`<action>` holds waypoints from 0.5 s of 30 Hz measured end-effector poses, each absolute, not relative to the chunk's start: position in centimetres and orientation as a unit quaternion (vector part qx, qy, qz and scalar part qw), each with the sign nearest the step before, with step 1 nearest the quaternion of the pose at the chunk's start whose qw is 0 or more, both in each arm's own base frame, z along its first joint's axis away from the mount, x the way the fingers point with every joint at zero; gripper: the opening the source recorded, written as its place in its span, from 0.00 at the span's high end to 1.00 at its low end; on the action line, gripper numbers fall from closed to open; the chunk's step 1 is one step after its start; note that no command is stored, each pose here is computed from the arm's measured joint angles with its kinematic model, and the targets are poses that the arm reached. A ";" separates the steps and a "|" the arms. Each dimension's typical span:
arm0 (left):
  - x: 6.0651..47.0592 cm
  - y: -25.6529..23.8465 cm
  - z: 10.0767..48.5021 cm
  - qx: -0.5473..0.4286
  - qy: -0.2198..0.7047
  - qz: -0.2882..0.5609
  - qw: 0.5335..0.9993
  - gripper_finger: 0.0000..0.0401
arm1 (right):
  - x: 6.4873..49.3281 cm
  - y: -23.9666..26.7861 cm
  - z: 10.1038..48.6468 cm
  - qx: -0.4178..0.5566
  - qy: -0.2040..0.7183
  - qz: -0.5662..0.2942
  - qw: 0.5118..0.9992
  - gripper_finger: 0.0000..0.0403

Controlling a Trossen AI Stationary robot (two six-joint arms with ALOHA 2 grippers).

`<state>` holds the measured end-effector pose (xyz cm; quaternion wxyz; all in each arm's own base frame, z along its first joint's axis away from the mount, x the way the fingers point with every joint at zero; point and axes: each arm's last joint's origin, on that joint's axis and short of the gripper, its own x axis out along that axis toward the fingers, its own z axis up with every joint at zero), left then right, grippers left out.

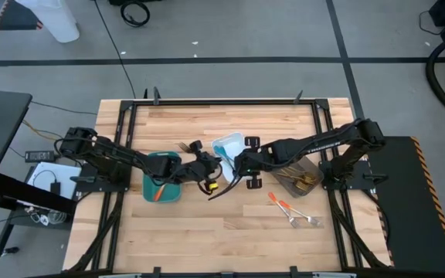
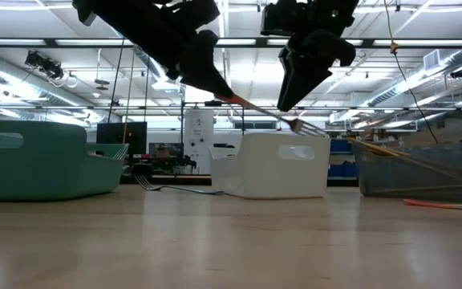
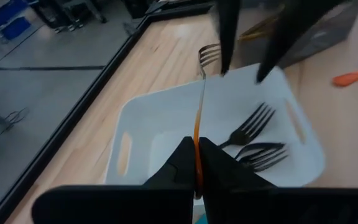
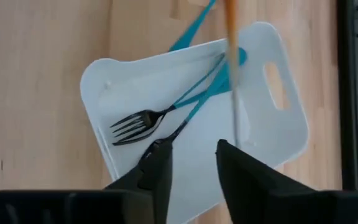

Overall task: Sort silverware by color (type)
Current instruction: Put the orange fork into the green bin

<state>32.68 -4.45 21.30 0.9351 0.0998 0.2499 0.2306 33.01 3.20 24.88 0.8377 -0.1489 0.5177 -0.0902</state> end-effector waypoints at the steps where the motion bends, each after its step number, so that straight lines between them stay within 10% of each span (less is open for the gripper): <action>1: 32.6 -4.6 21.2 0.101 0.253 0.235 0.933 0.97 | 32.9 3.2 25.0 -0.147 0.516 -0.095 0.839 0.67; 15: 30.5 -8.8 21.4 0.155 0.225 0.338 0.901 0.97 | 30.6 3.0 28.8 -0.134 0.457 -0.166 0.863 0.60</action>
